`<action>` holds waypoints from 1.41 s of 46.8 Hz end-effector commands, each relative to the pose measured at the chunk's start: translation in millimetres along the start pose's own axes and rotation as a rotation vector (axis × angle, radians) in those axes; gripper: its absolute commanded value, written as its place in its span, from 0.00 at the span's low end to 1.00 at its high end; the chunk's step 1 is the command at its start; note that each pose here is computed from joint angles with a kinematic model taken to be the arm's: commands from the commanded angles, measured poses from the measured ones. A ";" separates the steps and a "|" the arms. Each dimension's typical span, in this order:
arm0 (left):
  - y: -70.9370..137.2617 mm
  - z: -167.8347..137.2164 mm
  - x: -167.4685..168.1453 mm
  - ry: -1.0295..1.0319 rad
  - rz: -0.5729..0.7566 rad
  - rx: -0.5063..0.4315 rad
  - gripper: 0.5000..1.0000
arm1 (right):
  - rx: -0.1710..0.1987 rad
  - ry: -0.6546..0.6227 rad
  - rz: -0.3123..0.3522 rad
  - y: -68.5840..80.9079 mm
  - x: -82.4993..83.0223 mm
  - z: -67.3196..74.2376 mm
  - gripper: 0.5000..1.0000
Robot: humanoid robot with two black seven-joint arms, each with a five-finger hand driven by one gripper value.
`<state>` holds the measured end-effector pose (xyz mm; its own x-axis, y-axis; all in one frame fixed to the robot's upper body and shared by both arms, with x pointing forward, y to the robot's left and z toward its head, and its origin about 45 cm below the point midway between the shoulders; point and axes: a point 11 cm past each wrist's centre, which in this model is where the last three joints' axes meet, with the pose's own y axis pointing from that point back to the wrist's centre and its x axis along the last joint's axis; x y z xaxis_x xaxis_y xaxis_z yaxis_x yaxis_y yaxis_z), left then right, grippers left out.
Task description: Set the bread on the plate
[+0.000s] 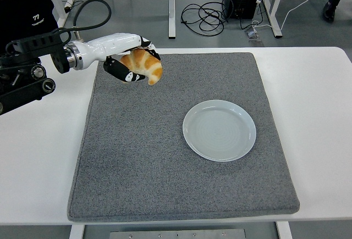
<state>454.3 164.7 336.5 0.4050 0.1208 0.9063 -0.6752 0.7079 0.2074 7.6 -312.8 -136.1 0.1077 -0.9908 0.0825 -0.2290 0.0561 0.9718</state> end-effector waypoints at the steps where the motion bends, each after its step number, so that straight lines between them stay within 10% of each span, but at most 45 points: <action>1: -10.8 15.9 4.1 -0.014 -0.009 -0.029 0.00 | 0.001 -0.001 0.000 0.0 0.0 -0.1 1.00; 32: -86.6 142.6 -9.7 -0.090 -0.110 -0.246 0.00 | -0.004 -0.001 0.000 0.5 -0.4 2.6 1.00; 66: -108.3 87.3 -107.5 -0.003 -0.171 -0.096 0.00 | -0.004 -0.001 -0.001 0.7 -0.5 3.3 1.00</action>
<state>431.9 12.2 255.4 0.4982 -0.0105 0.8670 -0.5334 0.7846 0.3160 4.5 -312.7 -136.2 0.1068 -0.9909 0.0818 -0.2254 0.0560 0.9727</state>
